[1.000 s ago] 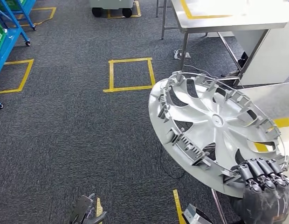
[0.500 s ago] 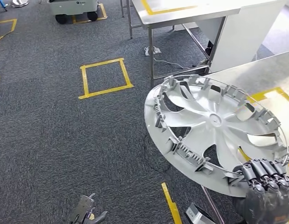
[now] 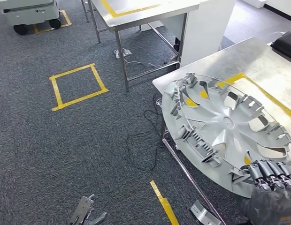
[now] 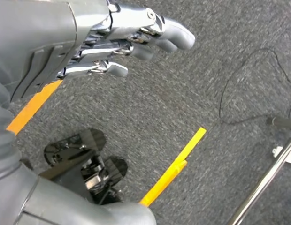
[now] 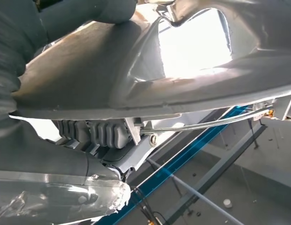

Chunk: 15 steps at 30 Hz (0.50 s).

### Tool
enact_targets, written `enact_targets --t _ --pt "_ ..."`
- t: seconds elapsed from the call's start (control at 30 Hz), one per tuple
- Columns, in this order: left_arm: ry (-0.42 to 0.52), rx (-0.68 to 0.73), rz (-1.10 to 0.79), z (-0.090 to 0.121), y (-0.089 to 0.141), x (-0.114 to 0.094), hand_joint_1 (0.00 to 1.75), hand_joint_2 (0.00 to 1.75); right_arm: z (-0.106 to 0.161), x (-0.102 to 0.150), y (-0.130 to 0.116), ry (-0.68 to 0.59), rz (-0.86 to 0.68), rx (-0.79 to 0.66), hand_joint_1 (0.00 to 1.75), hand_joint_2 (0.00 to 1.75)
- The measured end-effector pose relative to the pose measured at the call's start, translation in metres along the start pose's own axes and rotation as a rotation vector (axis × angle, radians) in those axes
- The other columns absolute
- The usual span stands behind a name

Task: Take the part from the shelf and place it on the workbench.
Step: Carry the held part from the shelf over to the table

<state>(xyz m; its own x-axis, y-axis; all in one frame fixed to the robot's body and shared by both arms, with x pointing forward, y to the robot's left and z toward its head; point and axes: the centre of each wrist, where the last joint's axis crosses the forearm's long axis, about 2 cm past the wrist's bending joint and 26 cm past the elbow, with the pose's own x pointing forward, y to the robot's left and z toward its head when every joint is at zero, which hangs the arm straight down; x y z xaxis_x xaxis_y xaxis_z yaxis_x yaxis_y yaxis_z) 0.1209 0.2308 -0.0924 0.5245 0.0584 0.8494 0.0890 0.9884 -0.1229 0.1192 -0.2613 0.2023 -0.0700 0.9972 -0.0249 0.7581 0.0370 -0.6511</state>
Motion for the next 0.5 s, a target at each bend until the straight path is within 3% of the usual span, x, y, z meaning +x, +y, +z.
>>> enact_targets --t 0.5 --pt "0.007 -0.008 0.0 -0.0034 -0.0037 0.0035 0.0 1.75 0.0085 -0.0037 -0.0021 0.031 0.019 0.036 1.75 1.75"
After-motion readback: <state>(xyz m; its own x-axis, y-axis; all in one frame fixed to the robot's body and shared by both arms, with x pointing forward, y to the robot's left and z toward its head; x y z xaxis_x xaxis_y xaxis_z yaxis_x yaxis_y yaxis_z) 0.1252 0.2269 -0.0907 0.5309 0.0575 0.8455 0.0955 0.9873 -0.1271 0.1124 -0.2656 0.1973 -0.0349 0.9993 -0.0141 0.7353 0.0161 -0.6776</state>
